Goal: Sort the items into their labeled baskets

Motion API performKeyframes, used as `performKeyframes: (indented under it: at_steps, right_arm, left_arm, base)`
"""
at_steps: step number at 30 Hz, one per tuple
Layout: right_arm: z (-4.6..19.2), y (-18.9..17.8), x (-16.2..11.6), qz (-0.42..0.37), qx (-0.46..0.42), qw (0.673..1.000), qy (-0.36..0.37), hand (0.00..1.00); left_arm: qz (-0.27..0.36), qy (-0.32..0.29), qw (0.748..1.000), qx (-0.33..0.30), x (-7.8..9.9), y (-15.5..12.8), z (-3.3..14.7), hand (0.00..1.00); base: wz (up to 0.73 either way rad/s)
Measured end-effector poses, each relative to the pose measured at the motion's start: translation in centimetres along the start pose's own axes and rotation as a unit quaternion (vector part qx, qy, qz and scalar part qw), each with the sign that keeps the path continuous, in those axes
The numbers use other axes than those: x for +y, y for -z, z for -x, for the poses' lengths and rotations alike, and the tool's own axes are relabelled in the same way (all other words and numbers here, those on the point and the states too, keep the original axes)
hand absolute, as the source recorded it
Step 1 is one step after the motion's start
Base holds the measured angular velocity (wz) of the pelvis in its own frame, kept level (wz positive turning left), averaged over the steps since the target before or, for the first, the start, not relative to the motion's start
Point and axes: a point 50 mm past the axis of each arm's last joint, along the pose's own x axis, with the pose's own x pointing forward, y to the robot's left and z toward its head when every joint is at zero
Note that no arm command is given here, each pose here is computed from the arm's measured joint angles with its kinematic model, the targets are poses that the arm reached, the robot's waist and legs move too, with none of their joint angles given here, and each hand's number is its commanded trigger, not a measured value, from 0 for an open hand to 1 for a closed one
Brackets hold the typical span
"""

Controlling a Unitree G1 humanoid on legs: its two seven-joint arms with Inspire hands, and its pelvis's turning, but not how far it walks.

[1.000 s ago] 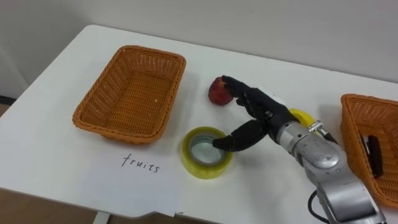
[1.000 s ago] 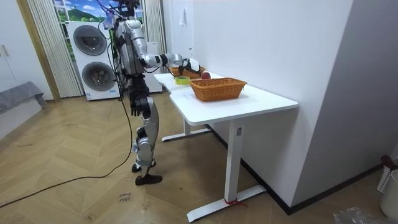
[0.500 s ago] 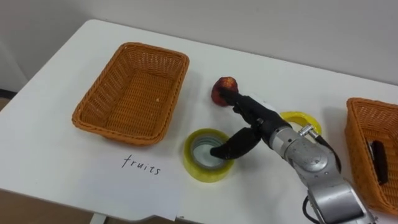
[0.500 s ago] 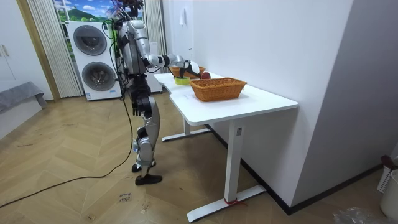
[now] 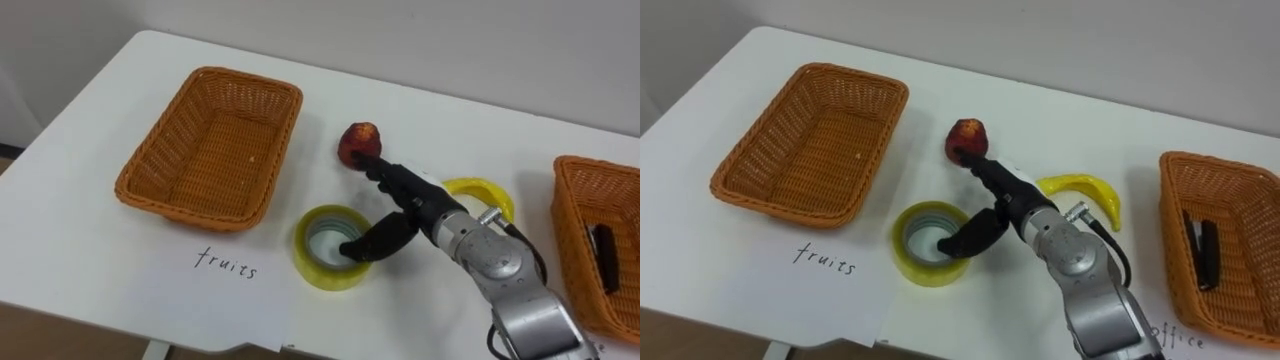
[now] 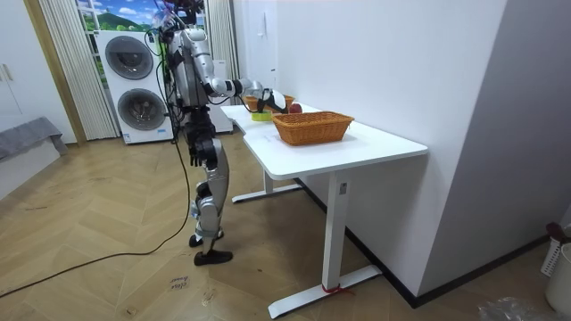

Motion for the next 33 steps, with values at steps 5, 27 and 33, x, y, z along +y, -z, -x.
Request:
performKeyframes:
  at_steps: [5,27,33]
  right_arm:
    - [-0.1,-0.1,0.1,0.043,0.01,0.999,0.008,0.0]
    - [-0.4,-0.6,1.4,0.123,0.027,0.992,-0.013,0.85]
    - [-0.4,-0.7,1.2,0.152,0.035,0.988,-0.006,1.0]
  left_arm:
    - [-0.001,-0.001,1.0,-0.002,0.0,-0.2,0.0,0.0]
    - [0.03,0.003,0.999,-0.039,-0.4,-2.2,0.2,0.0]
    - [0.045,0.008,0.998,-0.037,-0.5,-2.2,0.2,0.0]
  base:
    - [0.0]
    - [0.0]
    - [0.02]
